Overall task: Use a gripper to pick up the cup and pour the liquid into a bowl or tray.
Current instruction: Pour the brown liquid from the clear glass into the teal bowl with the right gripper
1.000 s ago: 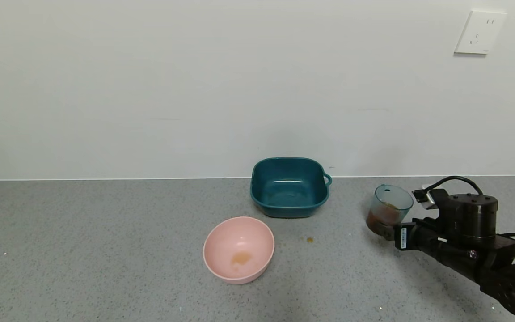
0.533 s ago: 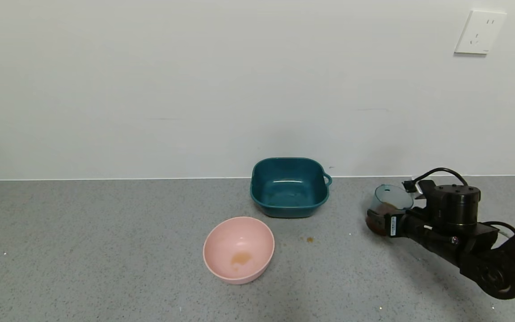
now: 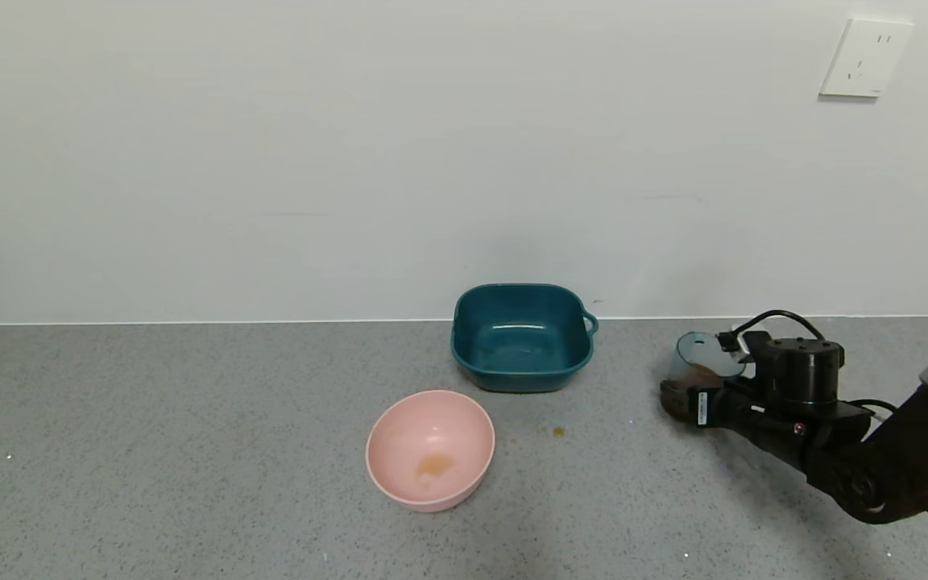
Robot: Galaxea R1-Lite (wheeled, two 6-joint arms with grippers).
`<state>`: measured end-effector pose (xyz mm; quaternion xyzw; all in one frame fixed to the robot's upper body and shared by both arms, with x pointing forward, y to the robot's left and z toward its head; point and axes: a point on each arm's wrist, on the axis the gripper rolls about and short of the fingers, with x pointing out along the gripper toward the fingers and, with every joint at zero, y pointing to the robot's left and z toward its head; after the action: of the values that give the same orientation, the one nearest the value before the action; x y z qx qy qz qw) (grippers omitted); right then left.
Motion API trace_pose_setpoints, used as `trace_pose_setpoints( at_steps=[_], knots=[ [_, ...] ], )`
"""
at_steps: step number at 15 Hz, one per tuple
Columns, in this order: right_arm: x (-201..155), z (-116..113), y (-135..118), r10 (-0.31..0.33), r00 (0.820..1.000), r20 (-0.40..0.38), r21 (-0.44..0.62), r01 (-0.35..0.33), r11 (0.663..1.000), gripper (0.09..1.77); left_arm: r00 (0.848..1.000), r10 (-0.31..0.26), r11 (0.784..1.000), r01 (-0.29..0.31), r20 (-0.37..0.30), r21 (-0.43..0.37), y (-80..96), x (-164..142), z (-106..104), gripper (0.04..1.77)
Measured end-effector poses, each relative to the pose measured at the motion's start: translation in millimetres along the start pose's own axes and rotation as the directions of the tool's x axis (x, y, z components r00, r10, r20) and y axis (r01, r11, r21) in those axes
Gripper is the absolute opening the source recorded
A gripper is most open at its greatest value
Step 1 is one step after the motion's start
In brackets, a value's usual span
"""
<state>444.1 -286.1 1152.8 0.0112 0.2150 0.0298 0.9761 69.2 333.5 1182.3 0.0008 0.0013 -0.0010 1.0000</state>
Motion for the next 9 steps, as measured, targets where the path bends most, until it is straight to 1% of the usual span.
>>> trace_pose_setpoints(
  at_steps=[3, 6, 7, 8, 9],
  knots=[
    [2.7, -2.5, -1.2, -0.004, 1.0, -0.008, 0.001, 0.004, 1.0, 1.71, 1.0, -0.001, 1.0, 0.001, 0.0, 0.0, 0.0, 0.0, 0.0, 1.72],
    [4.0, -1.8, 3.1, 0.007, 1.0, -0.003, -0.003, -0.007, 1.0, 1.71, 1.0, 0.0, 1.0, 0.0, 0.0, 0.0, 0.0, 0.0, 0.0, 1.72],
    [4.1, -1.5, 5.0, 0.012, 1.0, -0.002, -0.006, -0.012, 1.0, 1.64, 1.0, 0.0, 1.0, 0.0, 0.0, 0.0, 0.0, 0.0, 0.0, 1.72],
    [4.1, -1.4, 6.1, 0.014, 1.0, -0.001, -0.007, -0.014, 1.0, 1.46, 1.0, 0.0, 1.0, 0.0, 0.0, 0.0, 0.0, 0.0, 0.0, 1.72],
    [4.1, -1.4, 6.5, 0.015, 1.0, -0.001, -0.008, -0.015, 1.0, 1.36, 1.0, 0.0, 1.0, 0.0, 0.0, 0.0, 0.0, 0.0, 0.0, 1.72]
  ],
)
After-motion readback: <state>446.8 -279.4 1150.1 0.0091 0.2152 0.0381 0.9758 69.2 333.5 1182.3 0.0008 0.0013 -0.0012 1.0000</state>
